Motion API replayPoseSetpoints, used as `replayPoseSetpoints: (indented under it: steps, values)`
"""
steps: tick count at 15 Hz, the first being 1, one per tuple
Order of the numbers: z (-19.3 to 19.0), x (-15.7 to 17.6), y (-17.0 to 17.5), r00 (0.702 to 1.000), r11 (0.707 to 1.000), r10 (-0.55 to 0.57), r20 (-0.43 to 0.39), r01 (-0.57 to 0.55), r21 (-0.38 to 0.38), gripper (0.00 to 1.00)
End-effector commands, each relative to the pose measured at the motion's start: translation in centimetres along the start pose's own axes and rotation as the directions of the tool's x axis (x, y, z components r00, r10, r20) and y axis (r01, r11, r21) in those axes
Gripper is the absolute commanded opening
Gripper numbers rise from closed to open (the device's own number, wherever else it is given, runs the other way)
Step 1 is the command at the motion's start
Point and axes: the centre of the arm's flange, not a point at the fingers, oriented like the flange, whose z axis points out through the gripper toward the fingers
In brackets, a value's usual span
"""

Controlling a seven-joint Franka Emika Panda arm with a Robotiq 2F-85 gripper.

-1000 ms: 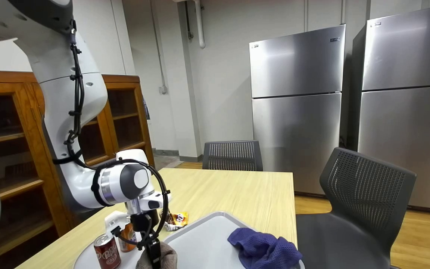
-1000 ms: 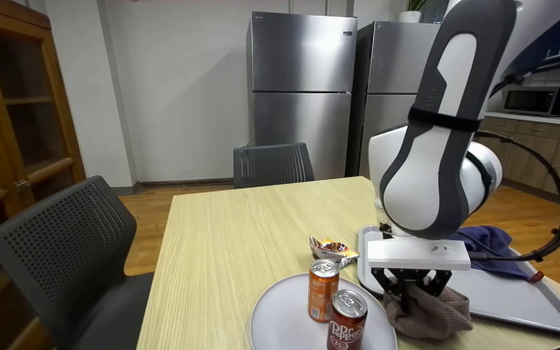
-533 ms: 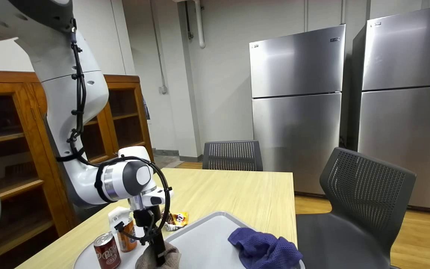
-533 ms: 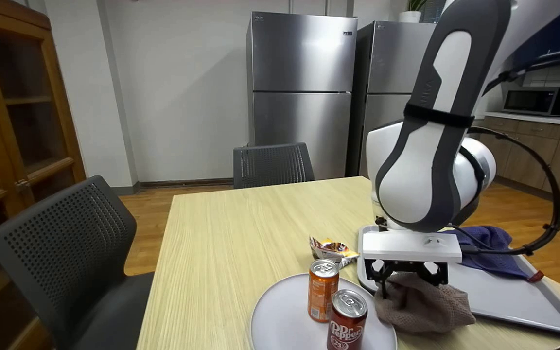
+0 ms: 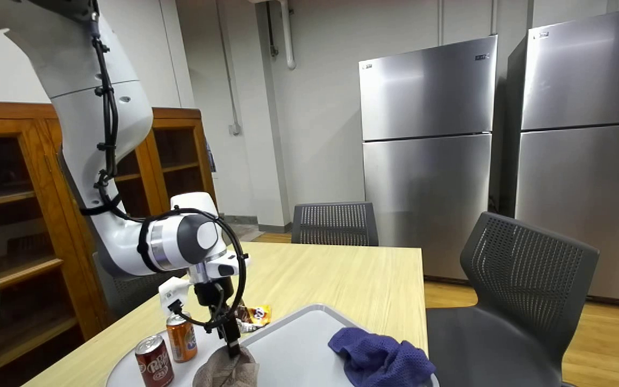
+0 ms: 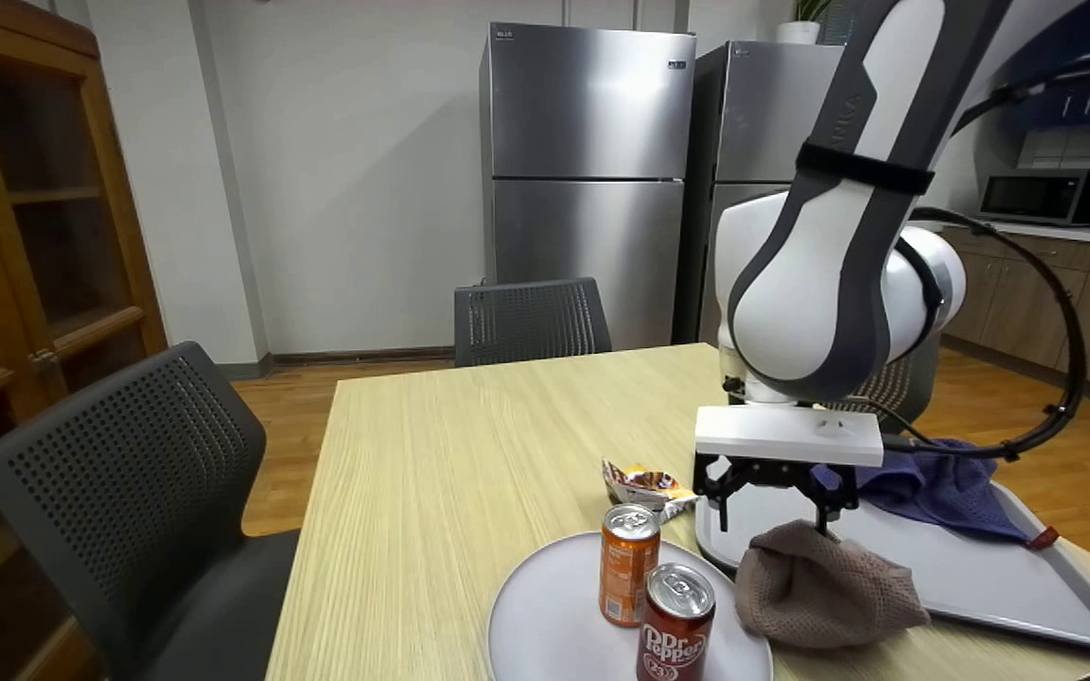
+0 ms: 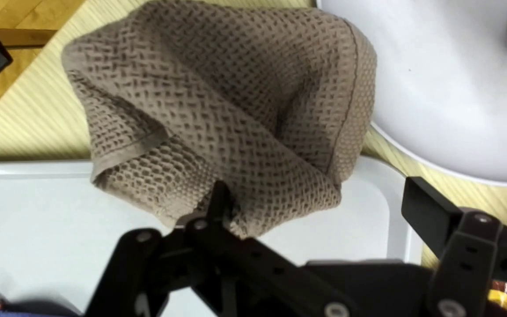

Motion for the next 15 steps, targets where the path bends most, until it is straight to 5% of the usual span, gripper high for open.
replayPoseSetpoints:
  steps: [1,15]
  values:
    - [-2.6,0.7,0.7,1.000,1.000,0.008,0.015,-0.008,0.029,1.00]
    - [-5.4,6.6,5.2,0.977,0.975,0.214,0.008,-0.214,0.058,1.00]
